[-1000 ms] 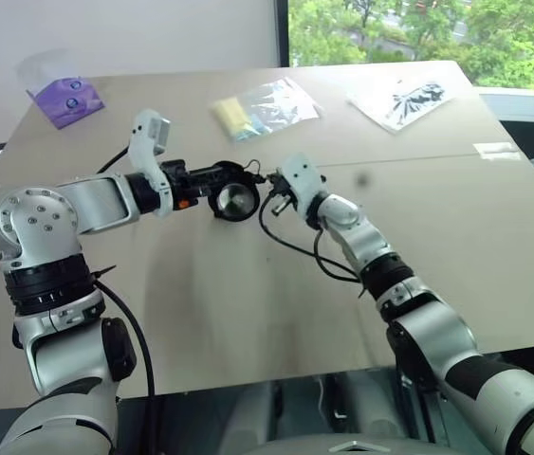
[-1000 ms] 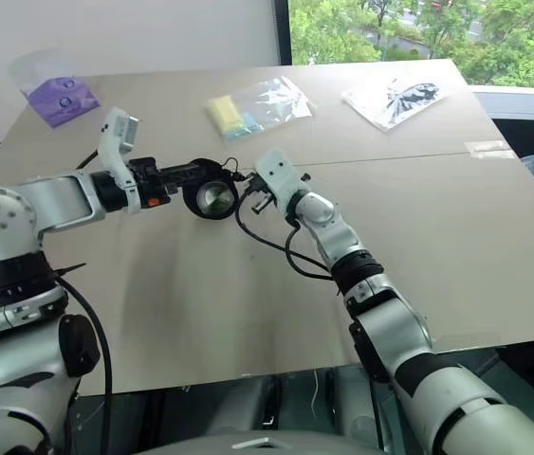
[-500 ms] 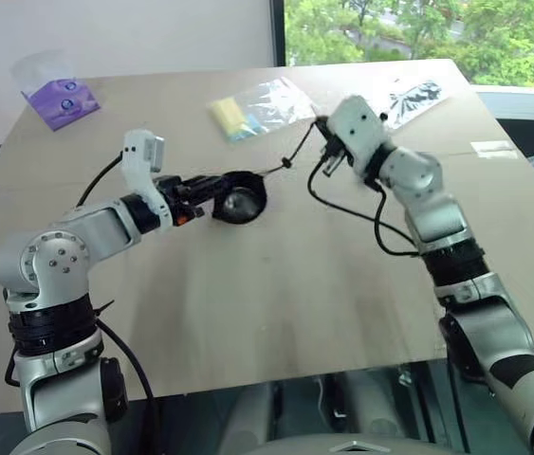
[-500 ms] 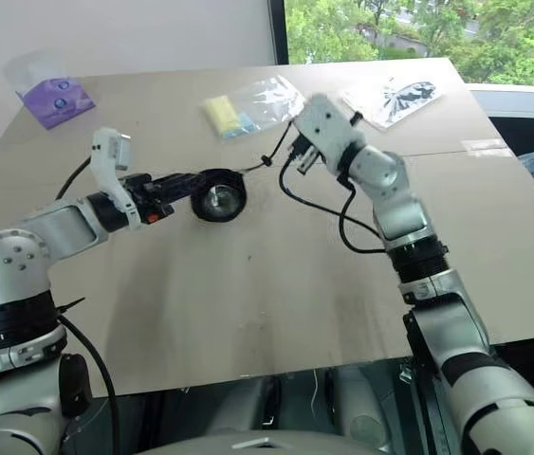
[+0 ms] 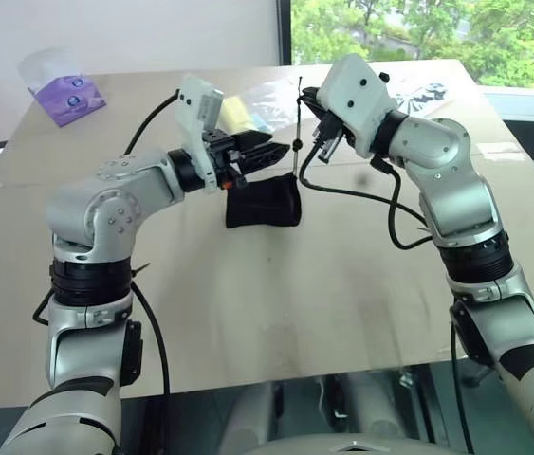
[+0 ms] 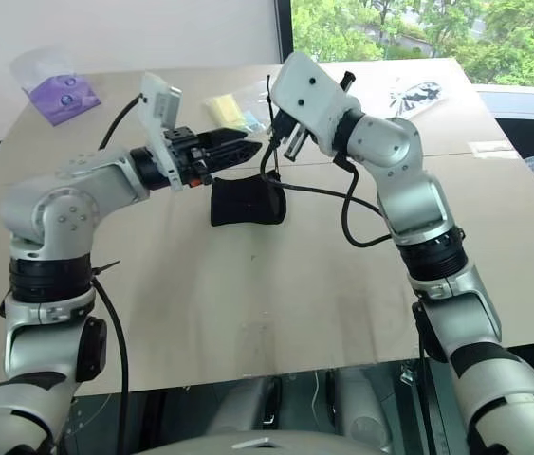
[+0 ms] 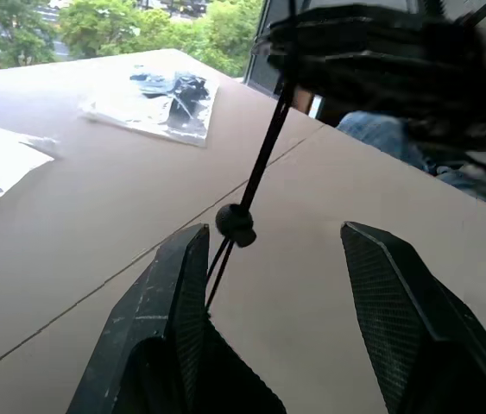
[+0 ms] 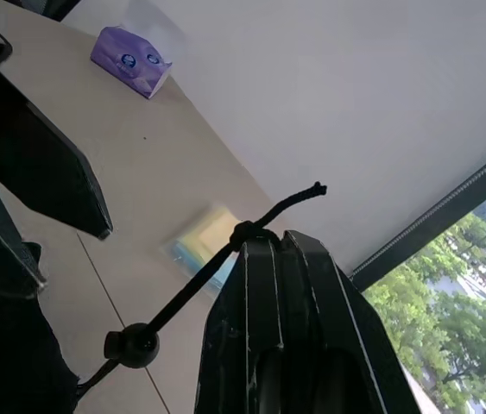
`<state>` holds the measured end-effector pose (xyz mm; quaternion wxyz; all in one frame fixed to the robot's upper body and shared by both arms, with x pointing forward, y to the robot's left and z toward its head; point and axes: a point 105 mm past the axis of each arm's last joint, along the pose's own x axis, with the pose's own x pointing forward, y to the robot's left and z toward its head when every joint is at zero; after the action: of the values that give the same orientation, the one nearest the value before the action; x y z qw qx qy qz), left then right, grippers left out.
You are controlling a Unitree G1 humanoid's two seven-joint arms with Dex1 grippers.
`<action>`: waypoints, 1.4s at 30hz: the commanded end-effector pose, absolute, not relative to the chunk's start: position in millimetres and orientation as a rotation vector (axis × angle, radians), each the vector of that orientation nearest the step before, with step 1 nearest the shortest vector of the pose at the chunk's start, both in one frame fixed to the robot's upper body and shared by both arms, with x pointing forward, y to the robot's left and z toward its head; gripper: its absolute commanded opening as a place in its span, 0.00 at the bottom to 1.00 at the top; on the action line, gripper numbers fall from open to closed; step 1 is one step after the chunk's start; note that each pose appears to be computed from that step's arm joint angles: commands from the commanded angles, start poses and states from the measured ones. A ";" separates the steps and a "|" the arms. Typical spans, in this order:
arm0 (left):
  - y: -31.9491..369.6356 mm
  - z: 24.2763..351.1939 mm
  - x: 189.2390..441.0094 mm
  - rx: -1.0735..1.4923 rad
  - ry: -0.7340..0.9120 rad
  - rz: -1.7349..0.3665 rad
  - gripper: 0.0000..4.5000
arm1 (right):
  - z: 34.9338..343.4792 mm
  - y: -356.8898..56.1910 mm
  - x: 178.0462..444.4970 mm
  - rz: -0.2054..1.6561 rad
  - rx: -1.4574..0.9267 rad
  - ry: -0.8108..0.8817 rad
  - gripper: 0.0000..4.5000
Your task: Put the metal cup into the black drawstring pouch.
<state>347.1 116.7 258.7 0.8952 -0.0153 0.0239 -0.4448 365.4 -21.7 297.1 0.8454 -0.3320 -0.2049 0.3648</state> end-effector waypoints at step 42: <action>79.0 243.6 371.7 -0.157 -0.008 -0.986 0.31 | 336.4 -47.4 367.5 0.624 -0.516 -0.480 0.00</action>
<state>374.2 80.7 230.0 0.8786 -0.0881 0.0226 -0.4688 379.3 -51.7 320.8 0.9023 -0.2461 -0.1963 0.2946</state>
